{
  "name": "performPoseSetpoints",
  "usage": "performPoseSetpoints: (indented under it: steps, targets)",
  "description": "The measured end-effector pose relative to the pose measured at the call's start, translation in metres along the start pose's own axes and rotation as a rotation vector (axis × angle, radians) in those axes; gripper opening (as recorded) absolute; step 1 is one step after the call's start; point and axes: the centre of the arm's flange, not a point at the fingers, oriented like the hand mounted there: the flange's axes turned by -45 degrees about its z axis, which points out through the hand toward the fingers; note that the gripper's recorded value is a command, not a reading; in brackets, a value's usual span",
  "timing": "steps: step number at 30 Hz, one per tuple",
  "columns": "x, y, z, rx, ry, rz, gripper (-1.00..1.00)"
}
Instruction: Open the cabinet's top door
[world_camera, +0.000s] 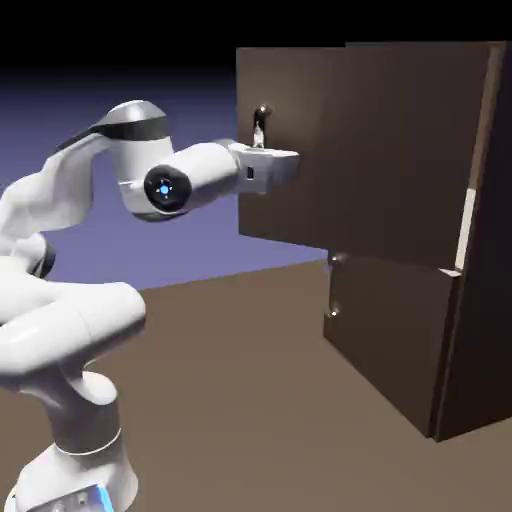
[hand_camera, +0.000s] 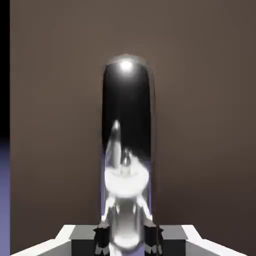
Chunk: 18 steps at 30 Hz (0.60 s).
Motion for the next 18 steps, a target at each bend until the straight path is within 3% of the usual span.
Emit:
performPoseSetpoints:
  steps: [18]
  targets:
    - [0.0, 0.073, -0.117, 0.355, 0.0, 0.0, -1.0]
